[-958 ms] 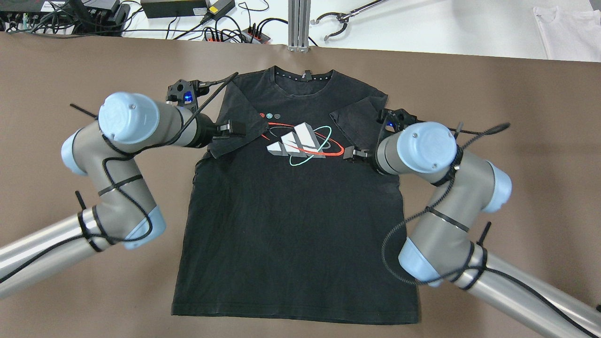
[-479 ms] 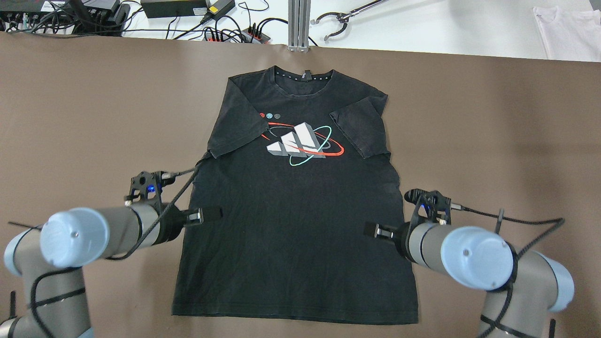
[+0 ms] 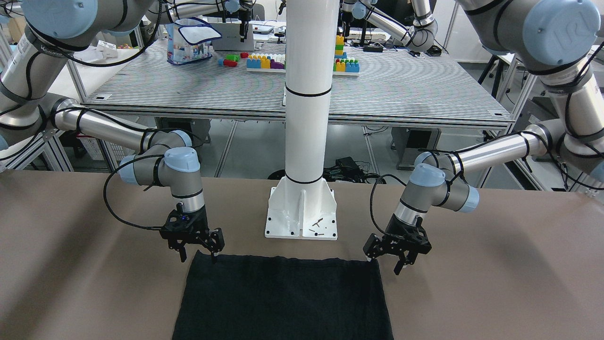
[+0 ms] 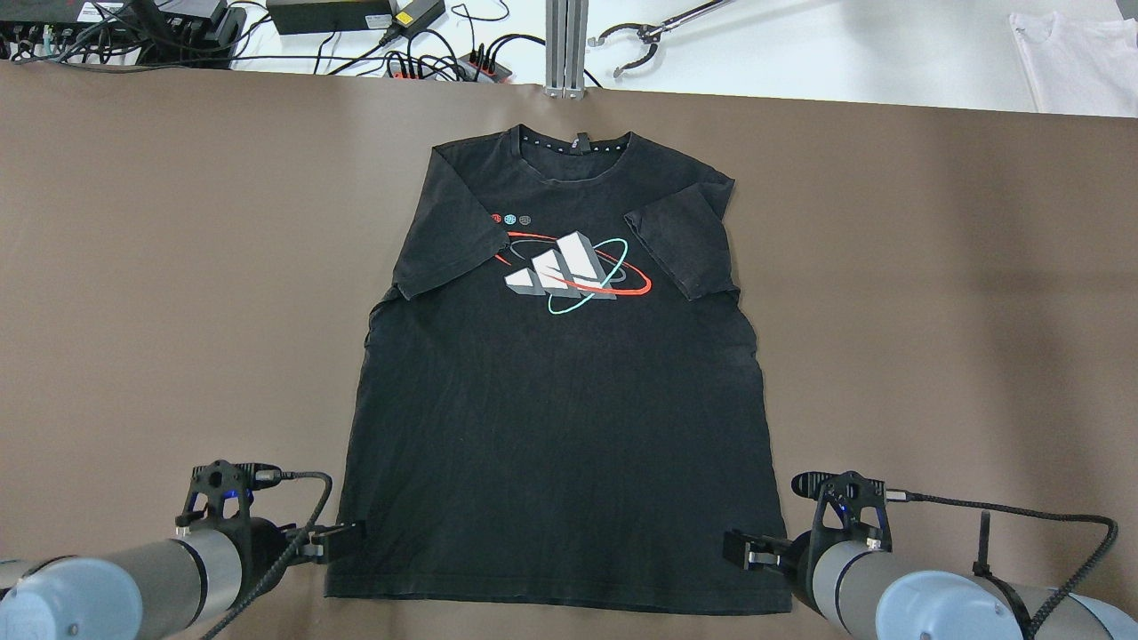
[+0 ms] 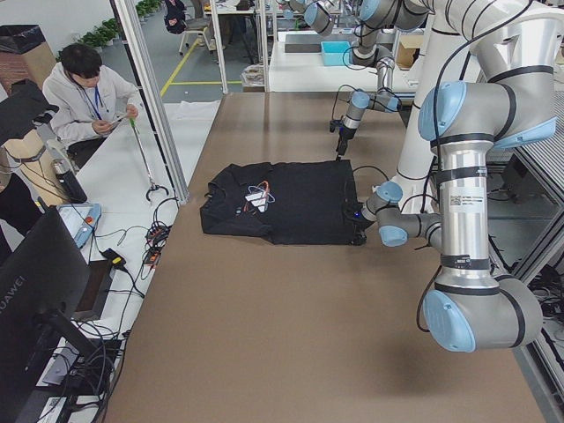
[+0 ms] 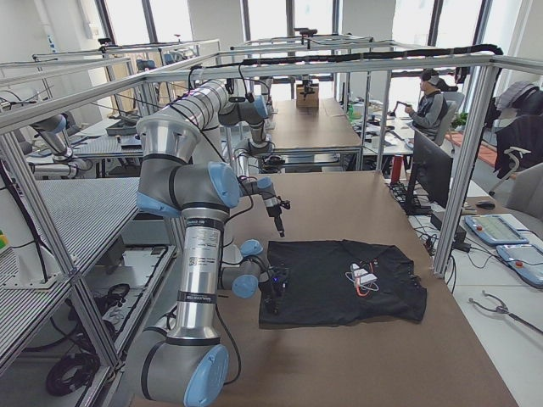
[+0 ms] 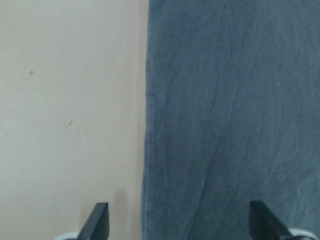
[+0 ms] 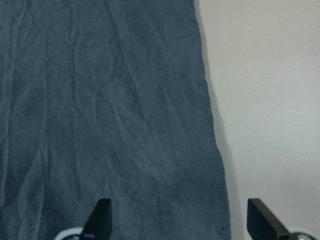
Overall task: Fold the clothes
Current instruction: 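Move both grippers down along the shirt sides to the hem nearest the robot, then grasp the hem corners nearest the robot with both grippers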
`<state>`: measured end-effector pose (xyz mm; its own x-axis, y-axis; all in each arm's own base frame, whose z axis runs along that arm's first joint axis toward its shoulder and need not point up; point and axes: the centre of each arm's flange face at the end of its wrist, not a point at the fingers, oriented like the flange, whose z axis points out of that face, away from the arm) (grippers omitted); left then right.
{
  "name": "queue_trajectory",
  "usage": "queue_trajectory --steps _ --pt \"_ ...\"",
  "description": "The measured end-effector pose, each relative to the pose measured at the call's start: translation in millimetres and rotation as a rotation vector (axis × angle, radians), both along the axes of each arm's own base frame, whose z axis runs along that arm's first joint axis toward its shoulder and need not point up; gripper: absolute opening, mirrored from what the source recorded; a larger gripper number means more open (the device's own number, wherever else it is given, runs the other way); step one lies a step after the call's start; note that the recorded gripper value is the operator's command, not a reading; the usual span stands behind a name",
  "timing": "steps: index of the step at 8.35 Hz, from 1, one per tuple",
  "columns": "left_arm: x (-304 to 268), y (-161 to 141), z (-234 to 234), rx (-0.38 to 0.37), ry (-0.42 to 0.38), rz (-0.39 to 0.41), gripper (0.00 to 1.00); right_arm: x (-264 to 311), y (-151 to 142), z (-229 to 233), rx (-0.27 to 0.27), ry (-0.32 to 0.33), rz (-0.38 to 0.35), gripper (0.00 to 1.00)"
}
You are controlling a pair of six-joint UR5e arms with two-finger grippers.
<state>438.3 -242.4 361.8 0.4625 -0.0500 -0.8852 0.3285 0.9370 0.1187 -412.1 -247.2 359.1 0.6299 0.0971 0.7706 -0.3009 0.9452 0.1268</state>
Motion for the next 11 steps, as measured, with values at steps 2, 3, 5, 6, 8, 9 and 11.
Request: queue_trajectory --steps 2,3,5,6,8,9,11 --pt "19 28 8 0.008 -0.099 0.026 0.67 0 12 6 0.005 0.018 -0.017 0.95" --pt "25 35 9 0.013 -0.132 0.031 0.57 -1 14 7 0.005 0.022 -0.021 0.95" --pt "33 42 8 0.016 -0.153 0.041 0.57 0 15 7 0.006 0.023 -0.023 0.95" --pt "35 43 8 0.015 -0.156 0.045 0.57 0 15 7 0.006 0.023 -0.024 0.95" --pt "38 48 8 0.014 -0.157 0.058 0.42 -1 16 7 0.006 0.022 -0.025 0.95" --pt "39 51 7 0.014 -0.155 0.064 0.29 -1 16 6 0.005 0.022 -0.025 0.95" --pt "41 55 4 0.015 -0.148 0.074 0.0 -1 16 5 0.006 0.019 -0.026 0.95"
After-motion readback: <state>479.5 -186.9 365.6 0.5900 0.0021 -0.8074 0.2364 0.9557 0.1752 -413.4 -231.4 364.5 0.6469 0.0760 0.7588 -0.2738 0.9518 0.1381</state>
